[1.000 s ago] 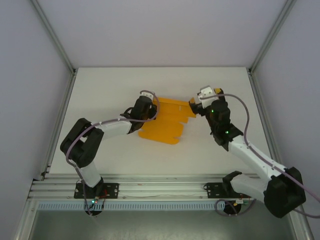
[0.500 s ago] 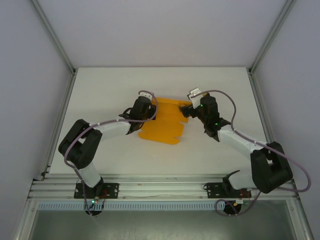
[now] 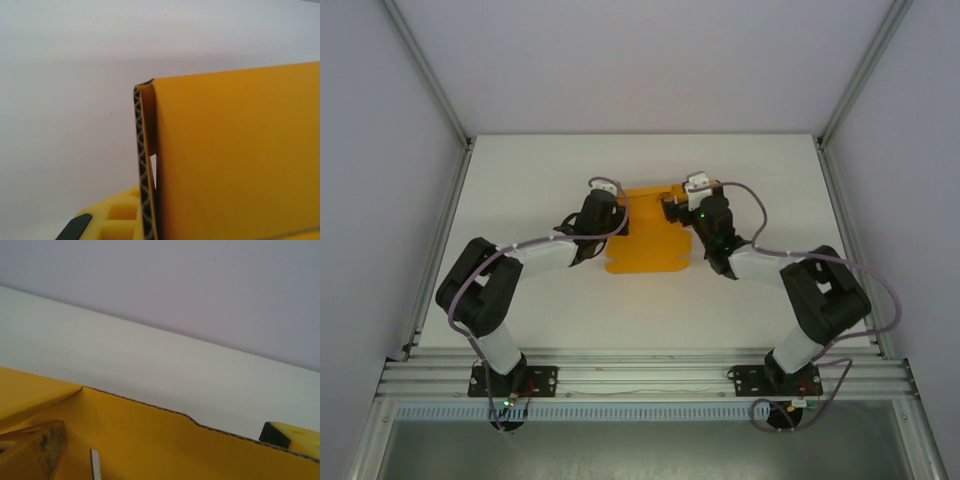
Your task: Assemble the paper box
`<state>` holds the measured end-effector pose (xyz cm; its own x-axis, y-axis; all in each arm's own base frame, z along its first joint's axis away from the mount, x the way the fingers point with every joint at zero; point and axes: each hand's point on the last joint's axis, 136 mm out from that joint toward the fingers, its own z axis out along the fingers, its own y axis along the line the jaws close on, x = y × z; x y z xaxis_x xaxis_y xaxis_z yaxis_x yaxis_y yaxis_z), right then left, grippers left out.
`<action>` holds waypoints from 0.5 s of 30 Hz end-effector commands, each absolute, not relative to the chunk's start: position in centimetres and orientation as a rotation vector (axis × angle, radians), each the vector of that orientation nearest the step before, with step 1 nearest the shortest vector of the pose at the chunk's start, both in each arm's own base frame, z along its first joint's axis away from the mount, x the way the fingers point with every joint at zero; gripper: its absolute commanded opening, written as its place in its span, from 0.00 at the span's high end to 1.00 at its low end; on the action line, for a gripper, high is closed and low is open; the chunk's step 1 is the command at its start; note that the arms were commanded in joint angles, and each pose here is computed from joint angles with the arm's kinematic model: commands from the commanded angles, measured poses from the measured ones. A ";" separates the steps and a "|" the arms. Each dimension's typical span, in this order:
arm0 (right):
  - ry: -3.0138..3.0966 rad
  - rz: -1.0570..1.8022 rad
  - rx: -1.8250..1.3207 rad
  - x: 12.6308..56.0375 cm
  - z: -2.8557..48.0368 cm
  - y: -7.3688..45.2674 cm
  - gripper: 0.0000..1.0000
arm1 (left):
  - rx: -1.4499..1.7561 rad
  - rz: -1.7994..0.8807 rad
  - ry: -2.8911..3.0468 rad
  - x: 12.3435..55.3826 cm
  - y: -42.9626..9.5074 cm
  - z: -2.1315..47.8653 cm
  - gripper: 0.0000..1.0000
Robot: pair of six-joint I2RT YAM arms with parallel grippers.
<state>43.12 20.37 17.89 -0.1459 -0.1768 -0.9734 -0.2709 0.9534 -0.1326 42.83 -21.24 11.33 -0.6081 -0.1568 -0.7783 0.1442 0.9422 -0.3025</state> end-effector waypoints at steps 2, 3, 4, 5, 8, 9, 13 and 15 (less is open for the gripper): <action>1.550 0.007 -0.042 43.9 22.4 20.5 0.00 | 0.059 -0.645 2.085 42.9 -25.8 15.0 1.00; 1.546 -0.007 -0.032 43.9 22.5 20.7 0.00 | 0.053 -0.639 2.089 43.0 -25.7 14.9 1.00; 1.546 -0.022 -0.010 43.8 22.4 20.5 0.00 | 0.044 -0.629 2.096 43.0 -25.6 14.7 1.00; 1.551 -0.030 0.004 43.8 22.3 20.3 0.00 | 0.038 -0.620 2.095 43.1 -25.5 14.8 1.00; 1.581 -0.065 0.018 43.1 22.2 19.3 0.00 | 0.019 -0.587 2.092 43.2 -24.7 14.8 1.00; 1.597 -0.082 0.012 42.7 22.0 18.9 0.00 | 0.012 -0.580 2.089 43.2 -24.4 14.9 1.00; 1.709 -0.095 0.033 40.4 21.4 16.5 0.00 | -0.044 -0.573 2.072 43.6 -22.7 15.0 1.00; 1.784 -0.076 0.056 39.0 20.7 15.1 0.00 | -0.061 -0.565 2.067 43.8 -21.9 15.0 1.00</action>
<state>40.58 18.17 21.45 -0.1228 -0.0768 -0.9895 -0.0024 0.9970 -0.0770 43.65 -21.71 12.83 -0.5784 -0.2225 -0.7848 0.1440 0.9192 -0.3666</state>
